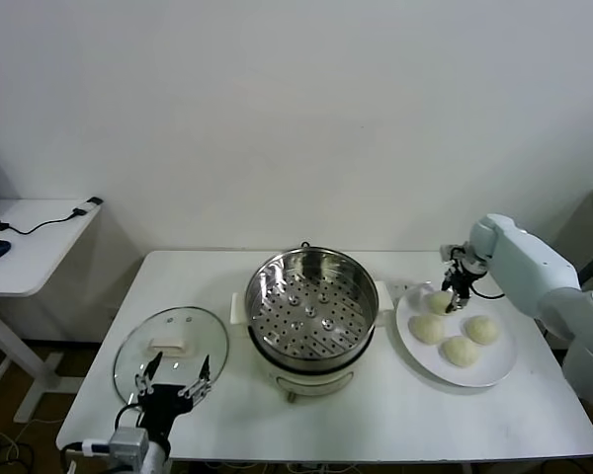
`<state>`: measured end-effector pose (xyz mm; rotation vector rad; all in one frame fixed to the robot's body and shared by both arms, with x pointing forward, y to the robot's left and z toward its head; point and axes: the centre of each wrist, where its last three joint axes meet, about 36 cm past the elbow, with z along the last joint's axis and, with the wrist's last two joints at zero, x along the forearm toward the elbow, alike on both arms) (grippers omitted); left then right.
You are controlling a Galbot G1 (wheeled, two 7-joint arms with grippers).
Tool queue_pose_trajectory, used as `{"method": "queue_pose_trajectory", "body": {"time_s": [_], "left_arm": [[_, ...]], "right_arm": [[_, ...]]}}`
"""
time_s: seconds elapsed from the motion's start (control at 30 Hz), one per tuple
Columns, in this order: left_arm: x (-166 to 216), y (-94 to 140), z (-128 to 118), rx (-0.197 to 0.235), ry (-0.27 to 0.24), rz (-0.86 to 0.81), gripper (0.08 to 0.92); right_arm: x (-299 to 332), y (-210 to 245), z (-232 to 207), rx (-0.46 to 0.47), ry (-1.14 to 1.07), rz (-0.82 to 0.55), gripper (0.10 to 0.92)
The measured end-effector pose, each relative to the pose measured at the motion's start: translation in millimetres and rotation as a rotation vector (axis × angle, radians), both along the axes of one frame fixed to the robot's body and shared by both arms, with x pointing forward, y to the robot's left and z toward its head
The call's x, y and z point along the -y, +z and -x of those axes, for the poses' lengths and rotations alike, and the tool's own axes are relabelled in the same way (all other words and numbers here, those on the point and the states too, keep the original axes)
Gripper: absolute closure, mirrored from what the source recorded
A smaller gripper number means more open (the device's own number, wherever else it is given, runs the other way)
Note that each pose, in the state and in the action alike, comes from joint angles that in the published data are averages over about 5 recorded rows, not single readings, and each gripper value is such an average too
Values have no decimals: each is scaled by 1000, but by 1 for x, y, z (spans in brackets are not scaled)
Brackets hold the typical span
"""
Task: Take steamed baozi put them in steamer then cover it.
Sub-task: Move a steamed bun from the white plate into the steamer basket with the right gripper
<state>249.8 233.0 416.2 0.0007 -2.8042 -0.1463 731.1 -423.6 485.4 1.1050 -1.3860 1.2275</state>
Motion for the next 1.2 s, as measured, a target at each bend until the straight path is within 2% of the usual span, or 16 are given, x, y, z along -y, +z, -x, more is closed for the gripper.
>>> {"method": "queue_pose_trajectory", "body": {"time_s": [0.13,0.3,0.43,0.57,0.7,0.9,1.2], "left_arm": [[0,1,0,3,-1,-9,177],[0,2,0,9,-1,-19,177],[1,2,1,7,-4,-23,177],[2,1,1,7,-8,-26,177],[2,0,0,7,-6,-27,177],[2,-2,-4,8,-4,-27,177],[0,-1,-7,15,9,-29,177]], "right_arm": [[-7,49,-10,44,59,-18,436],[-43,144,-21,117,208,-54,435],[-90,213,-14,159,385,-77,436],[-144,251,6,169,626,-69,441],[-195,260,26,159,895,-35,445],[-260,251,40,123,1255,25,445],[-315,210,32,68,1530,98,445]]}}
